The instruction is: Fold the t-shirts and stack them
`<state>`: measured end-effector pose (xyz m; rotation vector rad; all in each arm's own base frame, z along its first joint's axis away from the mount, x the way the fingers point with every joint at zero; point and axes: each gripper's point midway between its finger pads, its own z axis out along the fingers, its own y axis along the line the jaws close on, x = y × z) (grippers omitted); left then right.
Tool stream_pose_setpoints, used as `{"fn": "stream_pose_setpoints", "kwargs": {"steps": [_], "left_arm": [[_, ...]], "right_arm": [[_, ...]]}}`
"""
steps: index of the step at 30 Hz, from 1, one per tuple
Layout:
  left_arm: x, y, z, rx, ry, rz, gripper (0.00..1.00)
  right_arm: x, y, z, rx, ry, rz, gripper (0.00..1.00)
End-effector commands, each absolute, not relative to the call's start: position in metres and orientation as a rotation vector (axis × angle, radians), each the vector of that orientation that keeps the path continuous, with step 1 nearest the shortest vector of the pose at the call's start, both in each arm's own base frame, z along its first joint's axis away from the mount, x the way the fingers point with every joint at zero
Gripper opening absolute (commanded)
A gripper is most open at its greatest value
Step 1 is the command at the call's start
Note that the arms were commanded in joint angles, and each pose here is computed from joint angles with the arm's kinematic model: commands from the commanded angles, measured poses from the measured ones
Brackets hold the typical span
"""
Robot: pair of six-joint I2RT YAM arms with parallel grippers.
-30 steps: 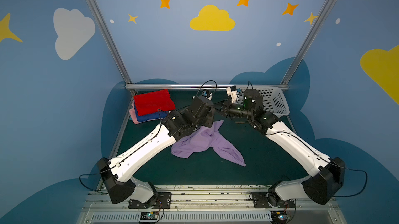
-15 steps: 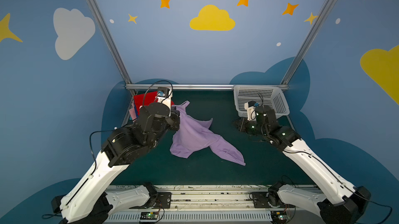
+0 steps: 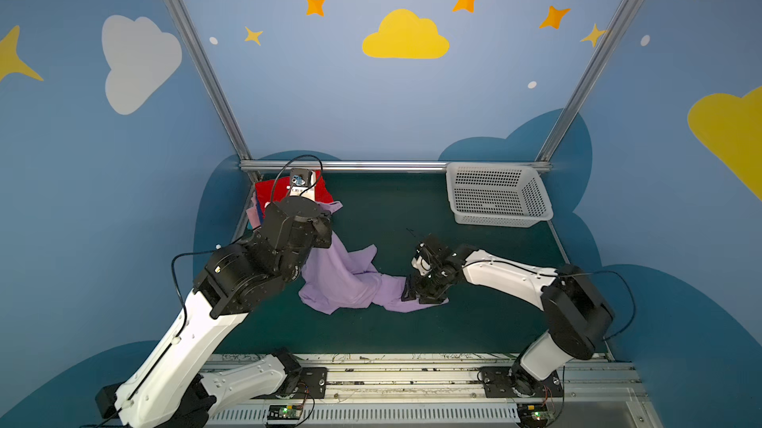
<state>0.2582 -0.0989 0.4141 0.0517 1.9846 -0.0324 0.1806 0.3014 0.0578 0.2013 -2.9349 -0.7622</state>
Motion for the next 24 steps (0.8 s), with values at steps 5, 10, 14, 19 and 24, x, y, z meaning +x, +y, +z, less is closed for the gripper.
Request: {"fn": "stream_pose_setpoints", "kwargs": {"steps": [5, 10, 14, 19, 24], "left_arm": [[0.26, -0.091, 0.408, 0.03, 1.991, -0.008, 0.04], [0.262, -0.09, 0.403, 0.026, 2.009, -0.008, 0.04], [0.262, -0.086, 0.402, 0.019, 2.012, 0.003, 0.04], [0.259, -0.072, 0.411, -0.015, 1.988, 0.038, 0.04], [0.252, -0.056, 0.424, -0.051, 1.947, 0.064, 0.04]], "right_arm": [[0.194, 0.364, 0.049, 0.222, -2.789, -0.986, 0.63], [0.206, 0.383, 0.042, 0.194, -2.752, -1.046, 0.45], [0.231, 0.376, 0.052, 0.152, -2.808, -1.058, 0.0], [0.29, 0.314, 0.1, 0.043, -3.008, -1.028, 0.0], [0.324, 0.227, 0.162, -0.069, -3.294, -0.881, 0.0]]}}
